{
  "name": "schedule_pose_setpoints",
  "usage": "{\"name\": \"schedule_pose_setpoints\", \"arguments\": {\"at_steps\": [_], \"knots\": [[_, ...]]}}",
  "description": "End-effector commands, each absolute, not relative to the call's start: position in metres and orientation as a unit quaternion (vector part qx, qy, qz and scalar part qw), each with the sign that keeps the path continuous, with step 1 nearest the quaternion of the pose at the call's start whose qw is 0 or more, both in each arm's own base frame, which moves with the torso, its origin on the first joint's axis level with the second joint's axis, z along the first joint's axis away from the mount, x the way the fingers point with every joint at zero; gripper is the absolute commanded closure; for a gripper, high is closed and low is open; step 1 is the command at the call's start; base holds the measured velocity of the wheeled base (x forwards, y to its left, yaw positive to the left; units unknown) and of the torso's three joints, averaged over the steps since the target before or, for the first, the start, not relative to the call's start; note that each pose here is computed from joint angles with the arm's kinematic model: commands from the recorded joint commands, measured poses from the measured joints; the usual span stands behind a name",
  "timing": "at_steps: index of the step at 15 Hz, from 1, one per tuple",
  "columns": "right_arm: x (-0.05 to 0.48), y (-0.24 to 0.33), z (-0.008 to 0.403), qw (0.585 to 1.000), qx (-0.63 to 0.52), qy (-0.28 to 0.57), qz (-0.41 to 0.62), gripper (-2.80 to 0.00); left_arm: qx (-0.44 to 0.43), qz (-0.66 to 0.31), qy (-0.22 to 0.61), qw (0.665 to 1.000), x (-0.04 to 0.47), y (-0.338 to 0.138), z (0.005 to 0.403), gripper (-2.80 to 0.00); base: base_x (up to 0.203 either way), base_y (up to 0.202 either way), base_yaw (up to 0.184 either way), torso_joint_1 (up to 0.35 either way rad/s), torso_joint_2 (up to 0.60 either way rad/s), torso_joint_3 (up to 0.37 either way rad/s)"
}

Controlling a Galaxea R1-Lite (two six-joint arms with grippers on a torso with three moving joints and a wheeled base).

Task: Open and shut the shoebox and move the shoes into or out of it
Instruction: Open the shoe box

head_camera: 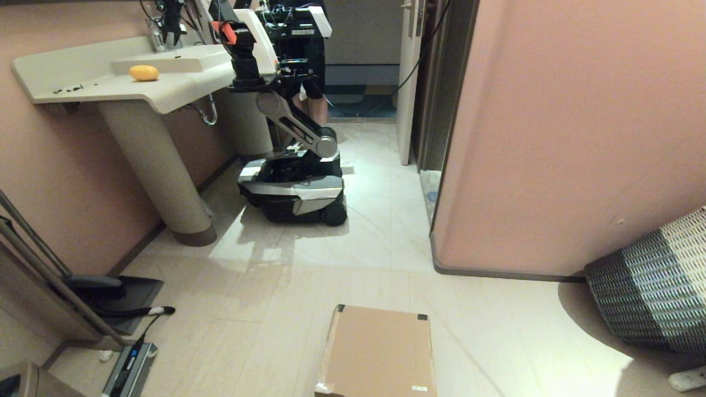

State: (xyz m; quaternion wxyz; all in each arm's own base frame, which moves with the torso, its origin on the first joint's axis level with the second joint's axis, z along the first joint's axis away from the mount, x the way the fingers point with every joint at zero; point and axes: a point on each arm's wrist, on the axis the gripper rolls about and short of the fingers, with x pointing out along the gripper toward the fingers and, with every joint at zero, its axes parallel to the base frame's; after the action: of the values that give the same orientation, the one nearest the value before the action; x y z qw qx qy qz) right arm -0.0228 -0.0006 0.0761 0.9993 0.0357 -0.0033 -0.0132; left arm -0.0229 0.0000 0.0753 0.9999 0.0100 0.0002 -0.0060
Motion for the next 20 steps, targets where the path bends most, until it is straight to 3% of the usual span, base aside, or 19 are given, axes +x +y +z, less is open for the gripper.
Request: {"name": "schedule_pose_setpoints", "arguments": {"at_steps": [1, 8, 10, 12, 16, 20], "knots": [[-0.023, -0.001, 0.076, 0.999, 0.038, -0.003, -0.014, 0.0, 0.01, -0.006, -0.001, 1.0, -0.023, 0.0, 0.075, 0.0, 0.0, 0.0, 0.0, 0.0, 0.0, 0.0], [-0.026, -0.001, 0.089, 0.999, 0.04, -0.023, -0.014, 0.0, 0.016, -0.004, -0.017, 1.0, -0.026, 0.0, 0.087, 0.0, 0.0, 0.0, 0.0, 0.0, 0.0, 0.0], [-0.033, -0.001, 0.128, 0.998, 0.046, -0.033, -0.011, 0.0, 0.002, -0.016, -0.049, 0.999, -0.033, 0.0, 0.135, 0.0, 0.0, 0.0, 0.0, 0.0, 0.0, 0.0], [-0.014, 0.0, 0.154, 0.996, 0.072, 0.049, 0.005, 0.0, -0.049, -0.05, -0.009, 0.998, -0.017, -0.001, 0.184, 0.0, 0.0, 0.0, 0.0, 0.0, 0.0, 0.0], [0.085, 0.004, 0.183, 0.959, 0.142, 0.242, 0.044, 0.0, -0.15, -0.148, 0.204, 0.956, 0.086, -0.011, 0.212, 0.0, 0.0, 0.0, 0.0, 0.0, 0.0, 0.0], [0.203, 0.006, 0.167, 0.914, 0.175, 0.363, 0.053, 0.0, -0.195, -0.187, 0.327, 0.906, 0.223, -0.029, 0.203, 0.0, 0.0, 0.0, 0.0, 0.0, 0.0, 0.0]]}}
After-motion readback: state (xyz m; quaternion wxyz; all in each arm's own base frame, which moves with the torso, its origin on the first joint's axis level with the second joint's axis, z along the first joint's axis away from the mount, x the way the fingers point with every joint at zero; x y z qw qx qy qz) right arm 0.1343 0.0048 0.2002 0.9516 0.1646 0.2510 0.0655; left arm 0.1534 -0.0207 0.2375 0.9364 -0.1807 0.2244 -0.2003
